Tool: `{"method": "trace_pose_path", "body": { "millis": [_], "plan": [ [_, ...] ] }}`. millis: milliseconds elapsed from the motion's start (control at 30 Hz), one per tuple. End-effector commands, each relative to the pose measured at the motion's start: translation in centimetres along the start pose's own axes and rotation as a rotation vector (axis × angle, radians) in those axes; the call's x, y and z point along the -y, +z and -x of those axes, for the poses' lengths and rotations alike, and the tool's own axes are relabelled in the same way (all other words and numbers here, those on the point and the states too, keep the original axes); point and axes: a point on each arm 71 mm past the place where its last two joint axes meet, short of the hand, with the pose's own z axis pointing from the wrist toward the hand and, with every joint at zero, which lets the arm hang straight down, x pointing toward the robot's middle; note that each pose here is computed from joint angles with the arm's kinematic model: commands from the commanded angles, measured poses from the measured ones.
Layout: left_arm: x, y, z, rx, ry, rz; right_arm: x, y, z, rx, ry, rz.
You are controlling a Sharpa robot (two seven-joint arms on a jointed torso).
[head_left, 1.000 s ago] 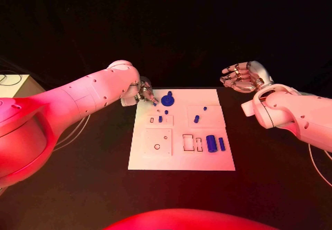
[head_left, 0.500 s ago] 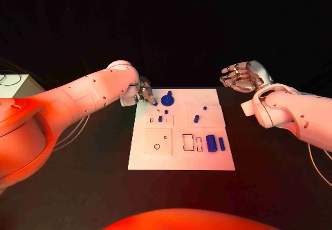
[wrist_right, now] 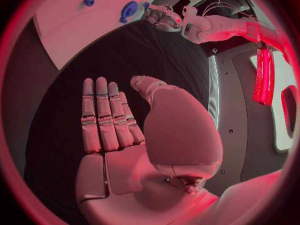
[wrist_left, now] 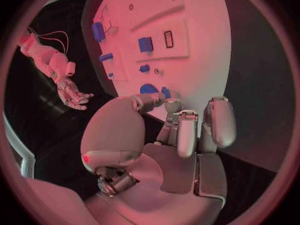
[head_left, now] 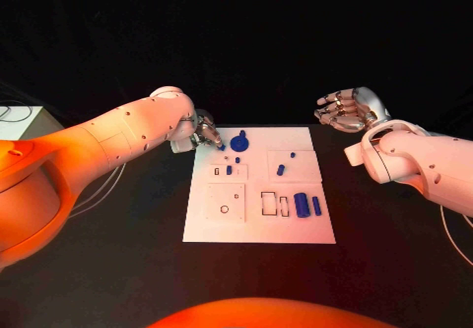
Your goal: Assemble the parts on the task board
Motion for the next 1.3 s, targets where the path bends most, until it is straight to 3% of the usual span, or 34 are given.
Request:
{"method": "trace_pose_path", "body": {
  "millis": [33,333,667,967,1300],
  "plan": [
    [0.23,-0.17,-0.15,-0.019,-0.089,-0.029,0.0,0.0,-0.1,-0.013,0.003,0.008],
    [-0.18,-0.97,-0.30,-0.031,-0.138,-0.048,0.1,-0.1,0.0,-0.013,0.004,0.005],
    [-1.21,-2.55,-0.61,0.050,-0.168,-0.075,0.5,-0.3,0.1,-0.009,0.004,-0.005],
    [-2.52,-3.65,-2.10,0.129,-0.115,-0.079,1.2,-0.7,0.2,-0.006,0.004,-0.021],
    [-3.02,-3.98,-4.27,0.221,-0.059,-0.057,1.7,-1.0,0.0,-0.009,0.006,-0.031]
  ]
}}
